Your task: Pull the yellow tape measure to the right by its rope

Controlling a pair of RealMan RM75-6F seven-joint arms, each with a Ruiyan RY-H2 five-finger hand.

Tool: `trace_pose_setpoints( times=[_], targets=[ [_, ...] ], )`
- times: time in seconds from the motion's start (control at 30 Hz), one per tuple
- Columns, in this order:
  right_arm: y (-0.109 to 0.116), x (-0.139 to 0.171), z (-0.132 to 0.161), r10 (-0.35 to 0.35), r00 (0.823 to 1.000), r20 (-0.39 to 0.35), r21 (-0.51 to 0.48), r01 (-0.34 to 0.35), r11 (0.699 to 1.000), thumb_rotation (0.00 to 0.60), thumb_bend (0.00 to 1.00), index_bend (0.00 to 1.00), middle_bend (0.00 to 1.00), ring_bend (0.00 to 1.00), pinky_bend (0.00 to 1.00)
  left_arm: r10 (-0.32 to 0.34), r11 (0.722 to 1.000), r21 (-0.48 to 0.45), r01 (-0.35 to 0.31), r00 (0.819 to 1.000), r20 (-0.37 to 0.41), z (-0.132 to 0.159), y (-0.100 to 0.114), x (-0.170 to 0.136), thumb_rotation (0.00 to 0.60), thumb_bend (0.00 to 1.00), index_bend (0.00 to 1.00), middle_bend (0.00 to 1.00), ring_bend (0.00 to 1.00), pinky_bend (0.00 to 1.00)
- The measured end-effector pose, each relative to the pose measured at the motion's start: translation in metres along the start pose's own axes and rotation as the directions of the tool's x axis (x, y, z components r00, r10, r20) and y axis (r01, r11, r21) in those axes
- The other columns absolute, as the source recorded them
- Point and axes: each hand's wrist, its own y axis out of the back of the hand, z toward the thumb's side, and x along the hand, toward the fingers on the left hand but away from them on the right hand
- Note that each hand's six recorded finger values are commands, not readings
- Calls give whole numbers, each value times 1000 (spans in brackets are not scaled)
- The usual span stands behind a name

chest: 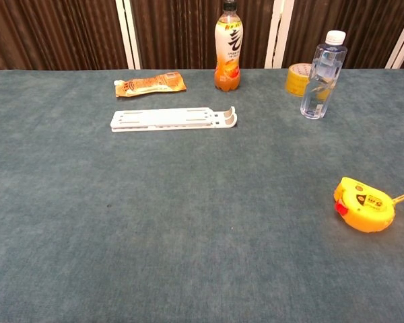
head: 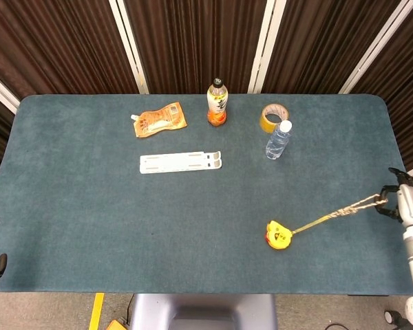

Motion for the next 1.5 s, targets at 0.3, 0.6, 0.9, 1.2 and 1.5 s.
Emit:
trace_pose_setpoints(
  times=[0.3, 0.6, 0.9, 1.2, 1.5],
  targets=[
    [11, -1, -32, -47, 995, 86, 18, 45, 999, 600, 584, 877, 193, 158, 0, 0, 1000, 1, 0, 1000, -1, 1, -1, 0, 600, 446, 50, 0, 0, 121],
    [13, -2, -45, -77, 989, 126, 27, 74, 997, 600, 584, 808, 193, 155, 0, -2, 1000, 4, 2, 1000, 3, 2, -2, 1, 600, 445, 50, 0, 0, 120],
    [-4, -1, -5, 21, 1000, 11, -8, -21, 1000, 600, 362, 352, 124, 82, 0, -4, 1000, 6, 4, 1000, 2, 2, -2, 1, 600, 447, 51, 0, 0, 121],
    [-6, 6, 33, 34, 995, -94, 37, -31, 999, 600, 95, 72, 47, 24, 0, -6, 1000, 1, 6, 1000, -1, 0, -2, 2, 600, 446, 51, 0, 0, 121],
    [-2, 54, 76, -6, 974, -225, 58, 19, 998, 600, 96, 81, 48, 24, 0, -7, 1000, 1, 7, 1000, -7, -2, -2, 2, 600, 447, 51, 0, 0, 121]
  ],
)
